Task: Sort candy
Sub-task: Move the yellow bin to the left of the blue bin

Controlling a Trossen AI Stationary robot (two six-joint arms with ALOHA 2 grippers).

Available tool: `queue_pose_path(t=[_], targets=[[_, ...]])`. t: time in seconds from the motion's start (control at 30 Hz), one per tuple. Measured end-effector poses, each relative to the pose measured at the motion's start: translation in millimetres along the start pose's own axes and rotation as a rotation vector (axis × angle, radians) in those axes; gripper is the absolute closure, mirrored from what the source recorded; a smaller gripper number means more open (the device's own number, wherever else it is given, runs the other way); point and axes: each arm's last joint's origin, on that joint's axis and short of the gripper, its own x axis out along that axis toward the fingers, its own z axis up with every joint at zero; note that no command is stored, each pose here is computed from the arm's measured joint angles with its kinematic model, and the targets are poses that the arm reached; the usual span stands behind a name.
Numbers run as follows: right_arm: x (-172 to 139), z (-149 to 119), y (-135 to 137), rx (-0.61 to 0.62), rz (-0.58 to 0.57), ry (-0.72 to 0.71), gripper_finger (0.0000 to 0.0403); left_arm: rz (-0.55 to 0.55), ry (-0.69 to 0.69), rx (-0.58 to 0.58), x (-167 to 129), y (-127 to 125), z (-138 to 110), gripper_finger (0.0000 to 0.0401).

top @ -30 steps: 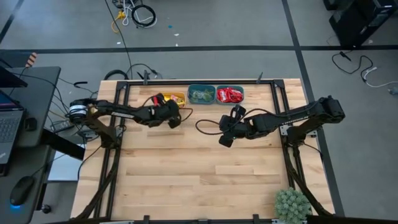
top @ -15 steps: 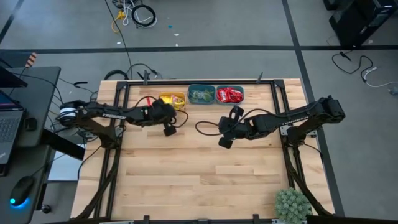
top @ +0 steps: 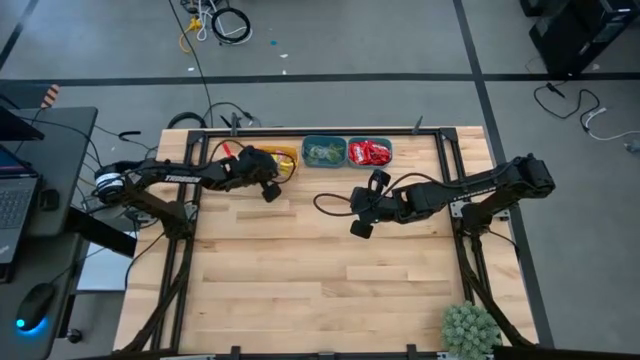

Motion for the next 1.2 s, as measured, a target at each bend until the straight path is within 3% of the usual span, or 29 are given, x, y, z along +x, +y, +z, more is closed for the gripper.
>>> queue_pose_path(t=[0.3, 0.6, 0.8, 1.2], targets=[[0, 0, 0, -0.005, -0.001, 0.000, 0.0403, -0.037, -0.029, -0.014, 1, 8, 3, 0.0401], [0, 0, 0, -0.009, -0.001, 0.001, 0.0403, -0.178, 0.006, 0.074, -2, -9, -1, 0.0401], [0, 0, 0, -0.013, 0.000, 0.000, 0.0403, -0.056, 0.069, 0.067, 8, -2, -8, 0.0401], [0, 0, 0, -0.015, 0.000, 0.001, 0.0403, -0.038, 0.008, 0.004, 33, 7, -7, 0.0401]])
